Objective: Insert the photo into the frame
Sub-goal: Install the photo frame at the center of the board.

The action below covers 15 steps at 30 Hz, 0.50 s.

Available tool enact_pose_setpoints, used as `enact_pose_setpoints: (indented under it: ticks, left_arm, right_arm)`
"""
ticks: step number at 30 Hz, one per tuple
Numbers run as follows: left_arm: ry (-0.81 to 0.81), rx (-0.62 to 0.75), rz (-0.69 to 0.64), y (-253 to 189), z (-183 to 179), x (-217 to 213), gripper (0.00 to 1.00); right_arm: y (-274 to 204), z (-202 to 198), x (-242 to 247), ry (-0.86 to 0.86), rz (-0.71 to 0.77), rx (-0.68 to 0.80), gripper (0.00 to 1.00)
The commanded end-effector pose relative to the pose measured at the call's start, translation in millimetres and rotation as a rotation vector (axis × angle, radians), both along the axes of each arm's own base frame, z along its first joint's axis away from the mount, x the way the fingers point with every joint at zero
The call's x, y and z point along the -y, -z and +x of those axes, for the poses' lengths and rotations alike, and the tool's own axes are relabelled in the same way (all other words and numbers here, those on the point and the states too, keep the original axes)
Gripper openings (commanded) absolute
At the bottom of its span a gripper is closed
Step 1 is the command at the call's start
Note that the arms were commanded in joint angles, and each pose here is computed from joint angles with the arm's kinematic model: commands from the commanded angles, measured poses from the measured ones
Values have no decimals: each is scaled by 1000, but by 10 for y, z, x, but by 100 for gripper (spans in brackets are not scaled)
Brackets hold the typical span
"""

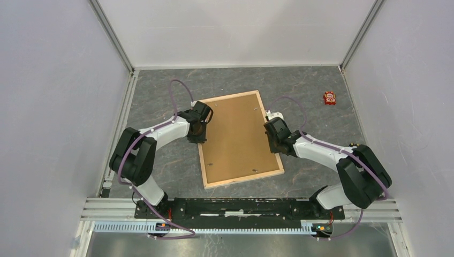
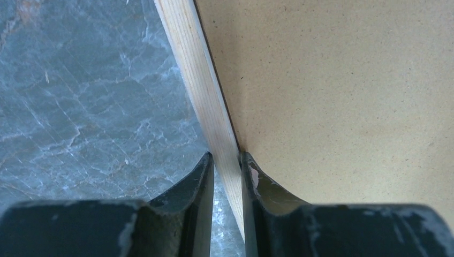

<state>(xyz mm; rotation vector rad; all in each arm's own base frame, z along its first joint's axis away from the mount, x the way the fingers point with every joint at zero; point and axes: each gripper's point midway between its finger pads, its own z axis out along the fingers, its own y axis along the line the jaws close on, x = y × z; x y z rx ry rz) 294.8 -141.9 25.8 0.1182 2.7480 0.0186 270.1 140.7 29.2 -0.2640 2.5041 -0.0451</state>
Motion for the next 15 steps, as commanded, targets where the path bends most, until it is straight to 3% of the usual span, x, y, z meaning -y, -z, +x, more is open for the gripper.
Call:
enact_pose_setpoints:
  ticks: [1,3,7,15]
  left_arm:
    - [-36,-133,14,77,-450,-138,2]
    - [-22,-107,46,19,-434,-209,2]
    - [7,-85,76,-50,-419,-275,2]
    - [22,-68,116,-55,-382,-339,2]
  right_arm:
    - [-261,90,-212,-49,80,45,32]
    - [-361,153,-230,-59,99,91,56]
    - [-482,331,-264,-74,146,138,84]
    - [-613,939,-553,-134,143,126,88]
